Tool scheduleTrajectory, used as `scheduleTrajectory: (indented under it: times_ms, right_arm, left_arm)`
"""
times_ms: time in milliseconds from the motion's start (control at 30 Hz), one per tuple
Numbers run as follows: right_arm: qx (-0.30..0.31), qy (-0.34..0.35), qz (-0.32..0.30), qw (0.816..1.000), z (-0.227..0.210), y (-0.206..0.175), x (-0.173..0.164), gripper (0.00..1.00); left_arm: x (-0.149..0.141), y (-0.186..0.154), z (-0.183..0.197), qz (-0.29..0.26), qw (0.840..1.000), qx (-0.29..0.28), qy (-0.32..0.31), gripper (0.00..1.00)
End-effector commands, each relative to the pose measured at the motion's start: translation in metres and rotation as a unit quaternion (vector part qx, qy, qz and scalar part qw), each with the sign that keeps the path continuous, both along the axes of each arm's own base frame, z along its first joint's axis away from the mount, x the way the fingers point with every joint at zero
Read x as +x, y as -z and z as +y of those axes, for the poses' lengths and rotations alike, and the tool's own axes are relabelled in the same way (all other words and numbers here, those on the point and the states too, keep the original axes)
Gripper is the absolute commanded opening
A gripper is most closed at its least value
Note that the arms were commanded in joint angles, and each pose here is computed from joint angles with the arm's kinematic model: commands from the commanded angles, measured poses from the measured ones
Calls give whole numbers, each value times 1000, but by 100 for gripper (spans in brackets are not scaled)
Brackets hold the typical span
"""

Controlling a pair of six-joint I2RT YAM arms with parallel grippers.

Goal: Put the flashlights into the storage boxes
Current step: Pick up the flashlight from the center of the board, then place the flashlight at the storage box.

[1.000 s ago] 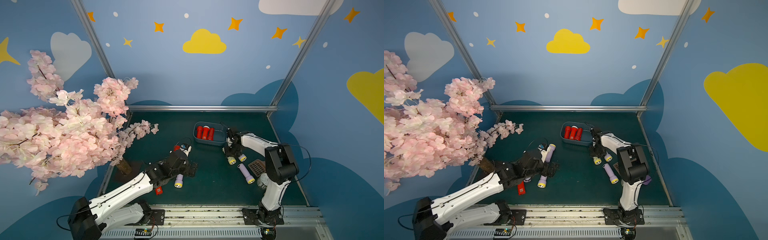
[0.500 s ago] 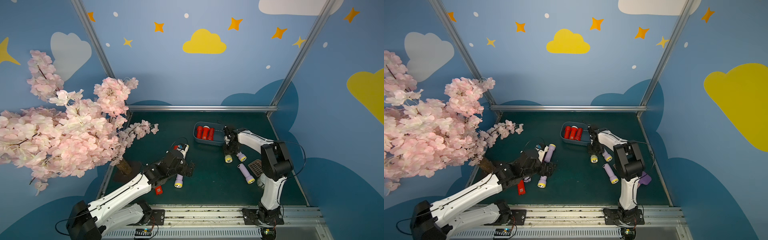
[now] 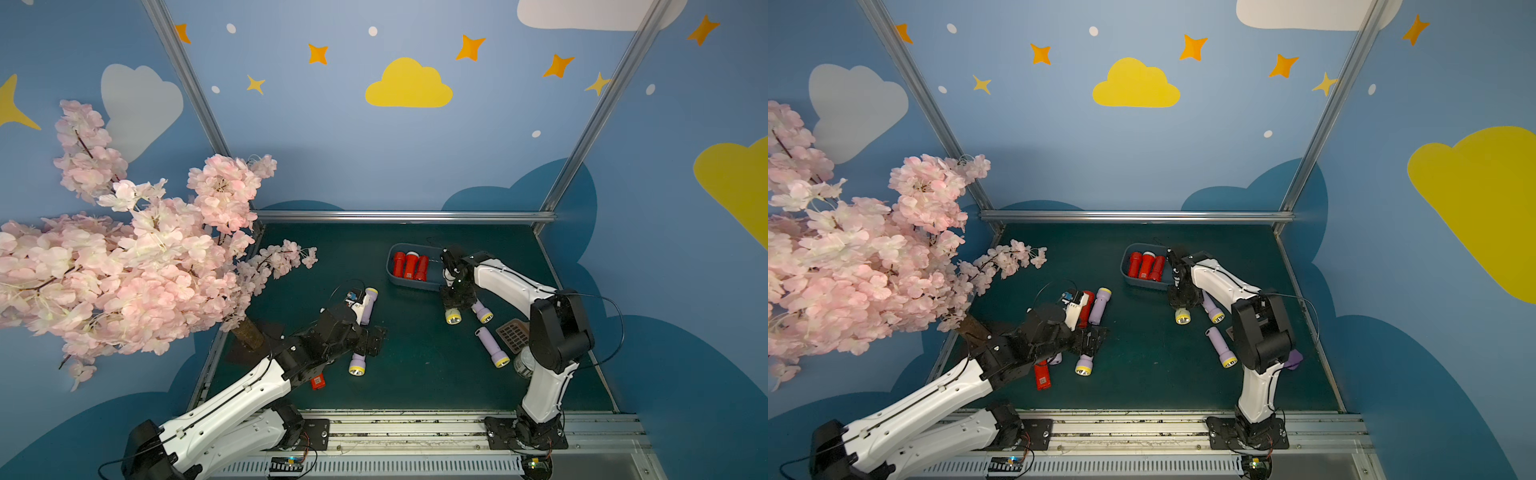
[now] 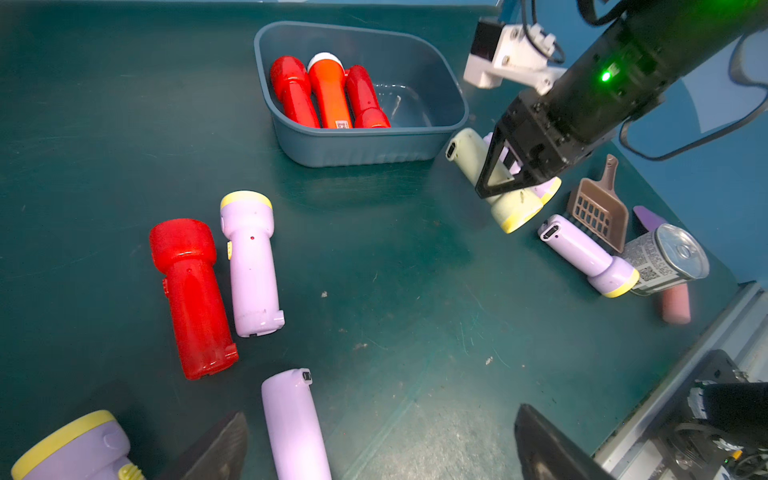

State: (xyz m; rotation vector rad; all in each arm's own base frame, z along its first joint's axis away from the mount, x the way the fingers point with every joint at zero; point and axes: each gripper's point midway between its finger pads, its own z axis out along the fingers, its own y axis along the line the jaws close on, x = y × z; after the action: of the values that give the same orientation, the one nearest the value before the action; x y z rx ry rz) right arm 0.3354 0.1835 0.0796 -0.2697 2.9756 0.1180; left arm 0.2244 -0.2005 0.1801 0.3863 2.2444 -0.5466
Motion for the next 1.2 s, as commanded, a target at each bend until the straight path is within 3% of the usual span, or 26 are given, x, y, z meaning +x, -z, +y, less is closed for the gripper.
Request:
scheduleTrajectory:
  times_ms: [0, 233, 500, 833, 1167]
  right_arm:
    - [20, 6, -25, 999, 4, -31, 3, 37]
    - [40, 10, -51, 998, 17, -52, 26, 37]
    - [69, 11, -64, 995, 40, -61, 80, 38]
    - [84, 35, -52, 995, 44, -24, 148, 38]
    - [97, 48, -26, 994, 49, 12, 156, 38]
  left_arm:
    - [-3, 3, 5, 4, 1000, -1, -5, 99]
    - [-5, 1, 10, 0, 1000, 2, -10, 99]
    - [-3, -7, 9, -7, 1000, -4, -11, 99]
    - [10, -7, 8, -5, 1000, 11, -24, 99]
    - [19, -1, 5, 7, 999, 24, -23, 99]
